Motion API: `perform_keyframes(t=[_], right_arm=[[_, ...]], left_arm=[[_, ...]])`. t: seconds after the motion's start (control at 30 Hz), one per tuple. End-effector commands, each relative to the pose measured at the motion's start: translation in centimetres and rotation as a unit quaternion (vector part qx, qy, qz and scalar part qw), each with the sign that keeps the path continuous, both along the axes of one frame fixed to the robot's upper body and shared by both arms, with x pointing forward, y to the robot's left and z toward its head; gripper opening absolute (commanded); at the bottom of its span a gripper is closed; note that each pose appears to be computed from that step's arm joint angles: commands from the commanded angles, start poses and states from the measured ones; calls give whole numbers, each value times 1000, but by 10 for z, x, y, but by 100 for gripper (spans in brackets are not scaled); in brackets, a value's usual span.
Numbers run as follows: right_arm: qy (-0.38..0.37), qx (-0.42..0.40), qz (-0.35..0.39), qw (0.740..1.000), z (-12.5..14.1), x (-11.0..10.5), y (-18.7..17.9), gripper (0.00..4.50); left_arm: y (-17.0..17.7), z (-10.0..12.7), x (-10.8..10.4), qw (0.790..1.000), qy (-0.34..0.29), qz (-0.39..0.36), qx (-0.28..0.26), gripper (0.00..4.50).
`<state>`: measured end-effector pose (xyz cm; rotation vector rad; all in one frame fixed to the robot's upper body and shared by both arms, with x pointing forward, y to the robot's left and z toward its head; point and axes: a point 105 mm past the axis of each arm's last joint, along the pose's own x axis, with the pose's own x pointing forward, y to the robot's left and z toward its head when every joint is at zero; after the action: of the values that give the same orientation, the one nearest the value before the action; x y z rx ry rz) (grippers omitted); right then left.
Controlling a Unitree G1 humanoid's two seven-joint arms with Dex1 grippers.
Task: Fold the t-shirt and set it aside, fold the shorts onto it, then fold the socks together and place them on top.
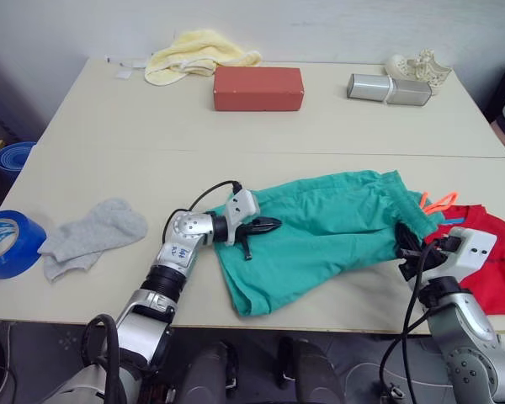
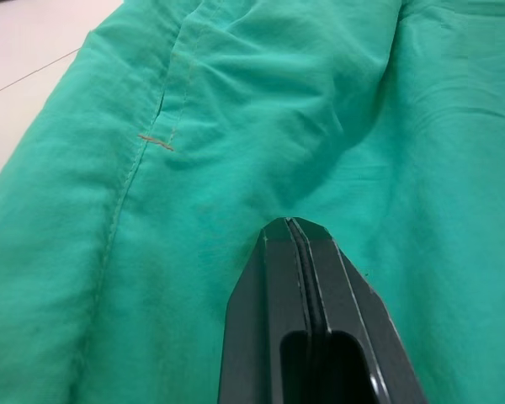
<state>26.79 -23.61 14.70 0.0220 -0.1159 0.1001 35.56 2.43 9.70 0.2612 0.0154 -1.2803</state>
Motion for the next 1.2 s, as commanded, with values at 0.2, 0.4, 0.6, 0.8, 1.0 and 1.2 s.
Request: perform_keyframes(t=[0.2, 0.4, 0.6, 0.8, 1.0, 1.2], right_arm=[[-119, -255, 179, 943, 44, -9, 82, 3], [-112, -296, 290, 903, 19, -15, 133, 3], [-96, -308, 369, 871, -15, -20, 152, 3], [-68, -301, 425, 851, -36, -26, 156, 3], [-49, -254, 417, 871, -35, -12, 152, 82], [-9, -132, 537, 833, -22, -43, 152, 280]], left_arm=[[-2, 6, 4, 1000, 1, 5, 7, 0], [4, 1, 6, 1000, 10, 20, 9, 0], [12, 2, 8, 1000, 10, 28, 11, 0], [22, 10, 15, 999, 4, 44, -2, 0], [35, 23, 14, 999, -17, 42, -16, 0], [59, 41, 4, 999, -6, 2, -34, 0]])
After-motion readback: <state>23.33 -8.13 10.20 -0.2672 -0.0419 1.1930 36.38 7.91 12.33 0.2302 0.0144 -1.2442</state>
